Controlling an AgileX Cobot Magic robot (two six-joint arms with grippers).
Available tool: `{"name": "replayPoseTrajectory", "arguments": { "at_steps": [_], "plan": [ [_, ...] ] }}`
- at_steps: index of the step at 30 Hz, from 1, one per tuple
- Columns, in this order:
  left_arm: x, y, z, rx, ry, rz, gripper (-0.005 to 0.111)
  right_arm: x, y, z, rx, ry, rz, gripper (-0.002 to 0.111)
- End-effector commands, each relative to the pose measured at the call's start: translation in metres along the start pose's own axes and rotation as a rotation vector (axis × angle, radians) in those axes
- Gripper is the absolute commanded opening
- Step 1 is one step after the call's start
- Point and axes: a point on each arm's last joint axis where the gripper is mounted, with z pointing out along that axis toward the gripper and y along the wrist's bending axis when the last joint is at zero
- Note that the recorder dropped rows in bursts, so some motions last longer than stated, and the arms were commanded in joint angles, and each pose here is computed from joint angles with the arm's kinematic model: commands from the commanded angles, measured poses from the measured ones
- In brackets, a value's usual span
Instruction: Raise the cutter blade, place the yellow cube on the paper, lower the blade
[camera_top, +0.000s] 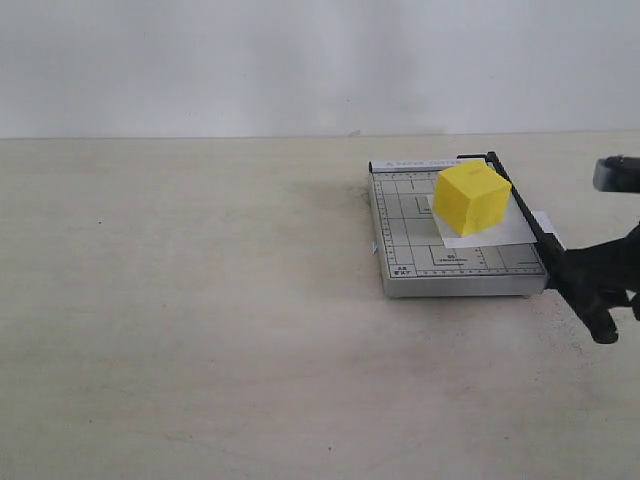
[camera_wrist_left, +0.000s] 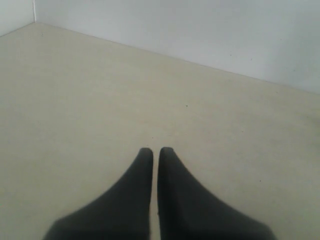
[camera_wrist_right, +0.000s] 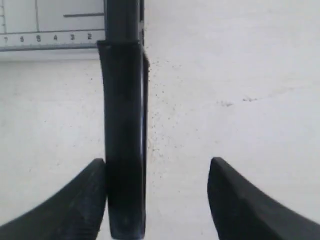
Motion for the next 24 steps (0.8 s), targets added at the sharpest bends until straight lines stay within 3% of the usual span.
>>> {"name": "replayPoseTrajectory", "arguments": {
  "at_steps": [1, 5, 9, 10, 13, 17, 21, 24],
  "plan": [
    [-0.001, 0.0, -0.001, 0.004, -0.01, 0.008, 0.004, 0.008, -0.003, -0.051, 0.101, -0.057, 0.004, 0.056],
    [-0.001, 0.0, -0.001, 0.004, -0.01, 0.008, 0.004, 0.025, 0.004, -0.095, 0.075, -0.19, 0.069, 0.045],
    [-0.001, 0.0, -0.001, 0.004, -0.01, 0.008, 0.004, 0.061, 0.021, -0.141, -0.052, -0.498, 0.097, 0.006],
    [-0.001, 0.0, -0.001, 0.004, -0.01, 0.008, 0.004, 0.074, 0.024, -0.151, -0.082, -0.608, 0.09, 0.0],
    [-0.001, 0.0, -0.001, 0.004, -0.01, 0.008, 0.004, 0.114, 0.028, -0.169, -0.108, -0.913, 0.062, 0.0],
    [-0.001, 0.0, -0.001, 0.004, -0.01, 0.008, 0.004, 0.165, 0.025, -0.164, -0.093, -1.143, 0.053, 0.0],
    [-0.001, 0.0, -0.001, 0.004, -0.01, 0.008, 0.004, 0.2, 0.024, -0.139, -0.161, -1.238, 0.121, 0.0],
    [-0.001, 0.0, -0.001, 0.004, -0.01, 0.008, 0.004, 0.207, 0.022, -0.134, -0.087, -1.238, 0.046, 0.0]
  ]
}}
